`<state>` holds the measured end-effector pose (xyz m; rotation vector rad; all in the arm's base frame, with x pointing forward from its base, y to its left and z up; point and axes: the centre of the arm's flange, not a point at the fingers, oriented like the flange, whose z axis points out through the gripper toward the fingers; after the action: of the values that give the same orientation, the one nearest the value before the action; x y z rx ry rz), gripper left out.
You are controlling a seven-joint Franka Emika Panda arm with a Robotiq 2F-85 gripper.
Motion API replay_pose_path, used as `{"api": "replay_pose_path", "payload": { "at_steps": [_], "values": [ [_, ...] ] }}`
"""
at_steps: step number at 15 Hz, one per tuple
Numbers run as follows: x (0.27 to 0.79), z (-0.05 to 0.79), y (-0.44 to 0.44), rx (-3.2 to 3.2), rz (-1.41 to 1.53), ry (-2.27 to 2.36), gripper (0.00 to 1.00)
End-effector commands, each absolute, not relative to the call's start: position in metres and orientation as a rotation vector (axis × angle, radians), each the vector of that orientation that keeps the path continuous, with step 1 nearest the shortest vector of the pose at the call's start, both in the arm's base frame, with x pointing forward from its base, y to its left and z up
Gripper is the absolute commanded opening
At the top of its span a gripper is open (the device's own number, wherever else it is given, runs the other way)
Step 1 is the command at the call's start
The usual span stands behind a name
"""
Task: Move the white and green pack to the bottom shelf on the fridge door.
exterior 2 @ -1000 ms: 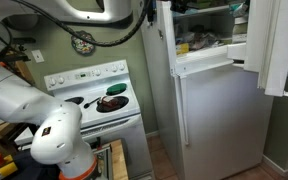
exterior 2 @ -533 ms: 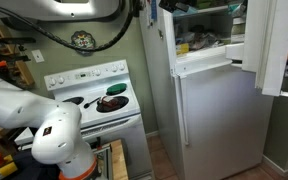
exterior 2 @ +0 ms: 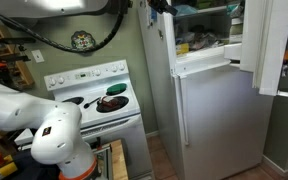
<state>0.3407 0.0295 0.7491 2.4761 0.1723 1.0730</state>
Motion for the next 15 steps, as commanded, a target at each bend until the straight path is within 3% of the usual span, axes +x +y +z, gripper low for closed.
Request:
{"api": "replay_pose_path", "payload": {
  "at_steps": [1,15],
  "values": [
    [0.317,0.746,0.023,2.527,0.995,0.188,1.0],
    [0.319,0.751,0.023,2.511,0.981,0.162,1.0]
  ]
}}
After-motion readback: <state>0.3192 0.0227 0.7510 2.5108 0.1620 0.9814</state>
